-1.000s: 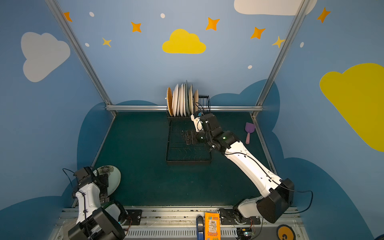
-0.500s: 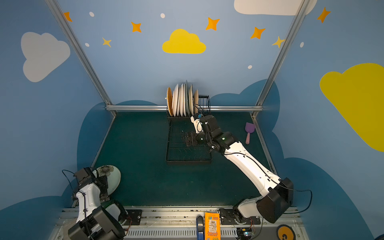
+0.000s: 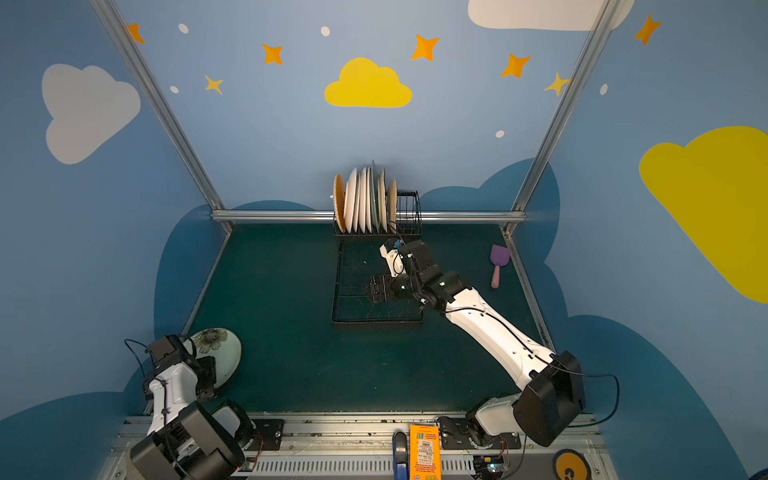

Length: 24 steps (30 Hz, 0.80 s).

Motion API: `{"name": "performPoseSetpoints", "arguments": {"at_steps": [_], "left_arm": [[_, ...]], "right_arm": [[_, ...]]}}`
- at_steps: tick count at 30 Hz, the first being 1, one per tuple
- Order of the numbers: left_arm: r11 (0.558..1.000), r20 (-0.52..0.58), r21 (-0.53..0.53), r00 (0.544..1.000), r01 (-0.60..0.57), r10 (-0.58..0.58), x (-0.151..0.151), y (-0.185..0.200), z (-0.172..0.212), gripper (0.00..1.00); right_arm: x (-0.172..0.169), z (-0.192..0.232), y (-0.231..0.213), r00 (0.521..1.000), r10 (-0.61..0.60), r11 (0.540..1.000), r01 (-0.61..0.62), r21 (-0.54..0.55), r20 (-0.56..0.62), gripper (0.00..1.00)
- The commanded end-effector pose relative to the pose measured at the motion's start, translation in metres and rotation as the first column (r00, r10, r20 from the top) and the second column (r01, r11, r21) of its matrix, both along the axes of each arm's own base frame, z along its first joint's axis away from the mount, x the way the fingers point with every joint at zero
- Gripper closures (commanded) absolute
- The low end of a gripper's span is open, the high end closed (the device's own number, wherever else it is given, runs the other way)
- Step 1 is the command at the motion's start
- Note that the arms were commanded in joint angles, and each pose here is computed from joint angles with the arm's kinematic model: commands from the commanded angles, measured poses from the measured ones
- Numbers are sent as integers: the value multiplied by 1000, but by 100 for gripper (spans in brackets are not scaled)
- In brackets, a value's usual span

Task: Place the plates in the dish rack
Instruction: 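Move left gripper to the pale green floral plate edge, then grasp the floral plate edge with left gripper and tilt it up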

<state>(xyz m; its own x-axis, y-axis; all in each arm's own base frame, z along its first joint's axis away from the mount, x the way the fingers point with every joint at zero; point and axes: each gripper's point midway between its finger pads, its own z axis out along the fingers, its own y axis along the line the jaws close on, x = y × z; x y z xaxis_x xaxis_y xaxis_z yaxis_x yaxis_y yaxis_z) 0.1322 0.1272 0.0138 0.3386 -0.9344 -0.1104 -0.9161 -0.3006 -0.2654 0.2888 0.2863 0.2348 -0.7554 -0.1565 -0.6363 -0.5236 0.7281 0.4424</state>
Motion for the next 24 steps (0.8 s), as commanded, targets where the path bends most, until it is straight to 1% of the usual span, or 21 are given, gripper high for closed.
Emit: {"name": "performPoseSetpoints", "arguments": {"at_steps": [1,6,11,15,22,24], "left_arm": [[993,306,-10,946,115,-106,65,-4,-11,41],[989,283,-17,950,145,-134,69,-9,-17,44],[982,259,14,948,188,-185,76,-13,-14,47],[983,229,16,956,185,-184,73,-13,-11,48],[977,248,46,944,210,-215,86,-9,-2,51],[974,262,42,938,224,-228,92,-10,-2,55]], "right_arm": [[-5,7,7,999,33,998,-34,49,2,11],[-8,0,8,999,46,998,-45,41,-22,11],[-7,-3,7,999,42,999,-41,36,-28,11],[-7,-6,6,999,36,999,-35,34,-34,11],[-6,-10,4,998,32,999,-31,31,-48,11],[-6,-10,4,998,30,999,-29,32,-52,11]]}}
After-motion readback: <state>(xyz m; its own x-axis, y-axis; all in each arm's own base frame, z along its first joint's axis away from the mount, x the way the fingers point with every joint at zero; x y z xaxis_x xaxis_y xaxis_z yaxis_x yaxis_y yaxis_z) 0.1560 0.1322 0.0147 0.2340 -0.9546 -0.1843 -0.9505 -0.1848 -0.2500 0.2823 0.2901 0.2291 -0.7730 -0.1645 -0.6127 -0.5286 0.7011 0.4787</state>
